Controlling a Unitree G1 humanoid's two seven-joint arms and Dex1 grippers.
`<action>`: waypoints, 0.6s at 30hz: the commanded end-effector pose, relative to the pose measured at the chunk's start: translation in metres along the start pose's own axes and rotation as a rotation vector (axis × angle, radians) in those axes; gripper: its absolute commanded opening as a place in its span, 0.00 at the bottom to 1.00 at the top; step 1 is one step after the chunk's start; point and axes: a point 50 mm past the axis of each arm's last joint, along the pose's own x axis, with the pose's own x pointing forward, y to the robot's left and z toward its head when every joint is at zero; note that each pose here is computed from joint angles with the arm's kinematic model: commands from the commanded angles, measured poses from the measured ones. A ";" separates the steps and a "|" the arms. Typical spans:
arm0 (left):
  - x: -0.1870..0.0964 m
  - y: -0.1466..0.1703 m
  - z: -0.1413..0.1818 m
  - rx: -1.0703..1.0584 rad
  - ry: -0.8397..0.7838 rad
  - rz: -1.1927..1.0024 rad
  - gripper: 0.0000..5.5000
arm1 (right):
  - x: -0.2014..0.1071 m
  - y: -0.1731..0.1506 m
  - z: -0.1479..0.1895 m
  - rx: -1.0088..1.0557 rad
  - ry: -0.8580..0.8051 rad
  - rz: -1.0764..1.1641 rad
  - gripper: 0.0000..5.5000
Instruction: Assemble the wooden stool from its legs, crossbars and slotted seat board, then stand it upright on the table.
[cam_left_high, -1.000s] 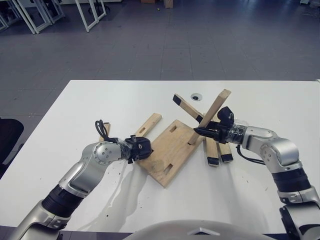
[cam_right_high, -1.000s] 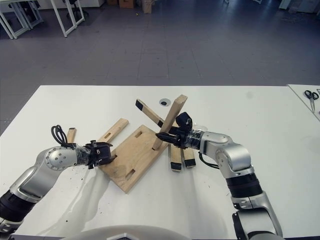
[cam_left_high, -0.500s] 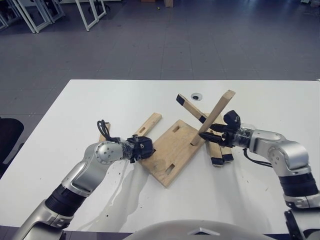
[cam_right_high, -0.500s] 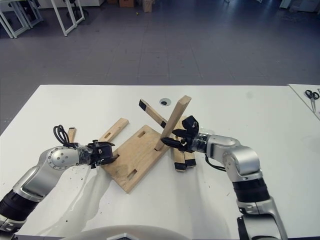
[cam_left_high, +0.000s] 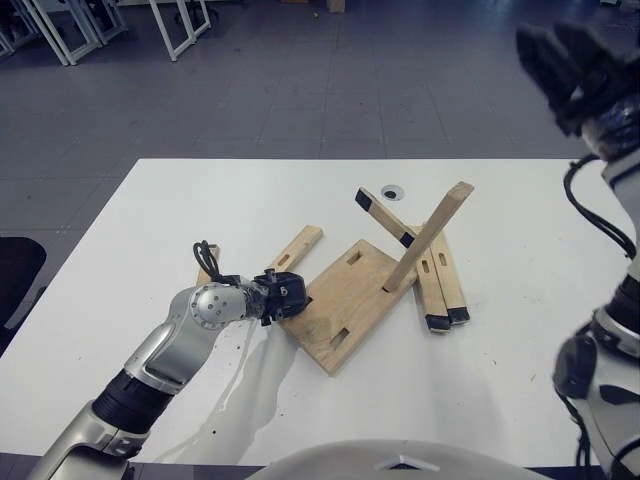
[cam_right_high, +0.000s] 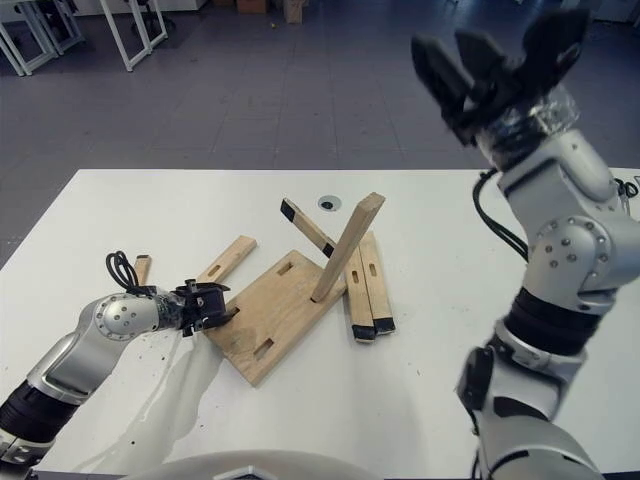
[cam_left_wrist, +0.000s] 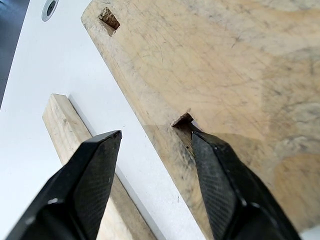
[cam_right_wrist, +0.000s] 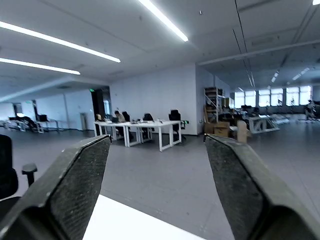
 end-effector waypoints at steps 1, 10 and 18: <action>0.012 -0.026 -0.020 -0.078 0.084 -0.120 0.47 | -0.003 0.014 -0.054 0.032 0.250 0.056 0.62; 0.012 -0.026 -0.020 -0.081 0.085 -0.119 0.47 | -0.029 0.018 -0.110 0.035 0.487 0.035 0.62; 0.003 -0.004 -0.010 -0.090 -0.010 0.048 0.47 | -0.028 -0.012 -0.031 0.064 0.103 -0.180 0.62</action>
